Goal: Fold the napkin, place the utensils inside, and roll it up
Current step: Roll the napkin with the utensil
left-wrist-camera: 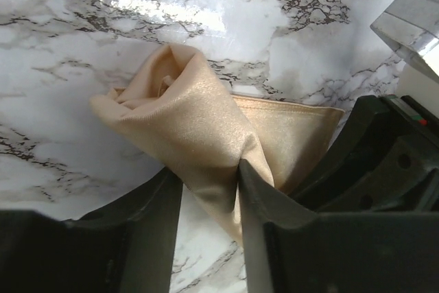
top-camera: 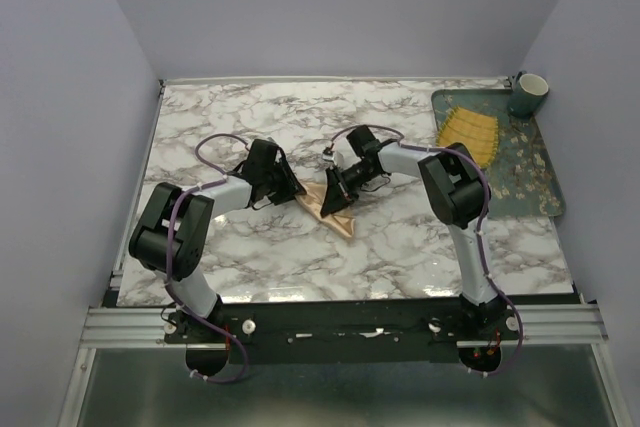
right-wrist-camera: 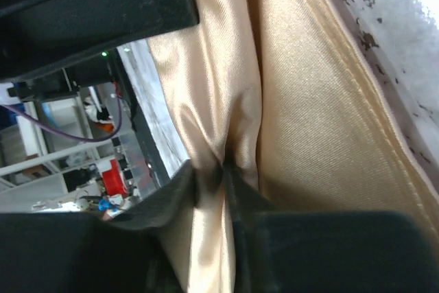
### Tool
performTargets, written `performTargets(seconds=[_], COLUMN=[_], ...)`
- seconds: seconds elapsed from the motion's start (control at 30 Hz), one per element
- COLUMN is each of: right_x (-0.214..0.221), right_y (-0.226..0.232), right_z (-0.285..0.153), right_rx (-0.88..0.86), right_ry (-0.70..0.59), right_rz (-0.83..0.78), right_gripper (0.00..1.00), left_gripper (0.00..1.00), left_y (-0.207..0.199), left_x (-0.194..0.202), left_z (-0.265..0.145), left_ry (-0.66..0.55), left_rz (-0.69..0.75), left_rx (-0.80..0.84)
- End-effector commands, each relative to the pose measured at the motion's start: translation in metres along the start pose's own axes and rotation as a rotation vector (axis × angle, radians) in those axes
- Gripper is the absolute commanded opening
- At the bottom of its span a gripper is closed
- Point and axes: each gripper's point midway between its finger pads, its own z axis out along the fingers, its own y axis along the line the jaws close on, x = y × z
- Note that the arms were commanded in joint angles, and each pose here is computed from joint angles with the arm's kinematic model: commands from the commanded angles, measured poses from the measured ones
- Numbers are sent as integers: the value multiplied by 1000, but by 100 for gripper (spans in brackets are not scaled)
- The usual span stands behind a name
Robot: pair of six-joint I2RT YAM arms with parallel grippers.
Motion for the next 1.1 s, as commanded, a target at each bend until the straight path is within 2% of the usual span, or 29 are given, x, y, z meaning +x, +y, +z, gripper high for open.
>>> performTargets(seconds=[0.0,0.1,0.23,0.37,0.4,0.5,0.77,1.07], right_x=[2,-10,-16,-10,-11,-8,-9,-5], right_y=[-20,-4,19,30,26,29,25,8], right_z=[-22,-44,-51,-38,-39,-24,-3,14], right_rx=[271,391,542,700,759,798,926,959], right_ry=[25,-34,-60,-56,-71,-81,-87,-53], right_rz=[-21,-95,-205,-297,-308,-339,-438,-451], right_gripper=[34,40,51,56,61,66,67,66], left_gripper=[40,36,36,35,35,35,35,35], left_y=[22,24,22,16,16,12,13,12], left_x=[12,16,17,16,16,14,18,19], left_z=[10,9,8,6,6,5,6,6], left_ry=[27,34,39,42,43,47,57,62], left_rz=[6,5,-4,-3,-3,-5,-20,-29], left_rx=[-68,-65,-54,-41,-40,-28,-23,-18])
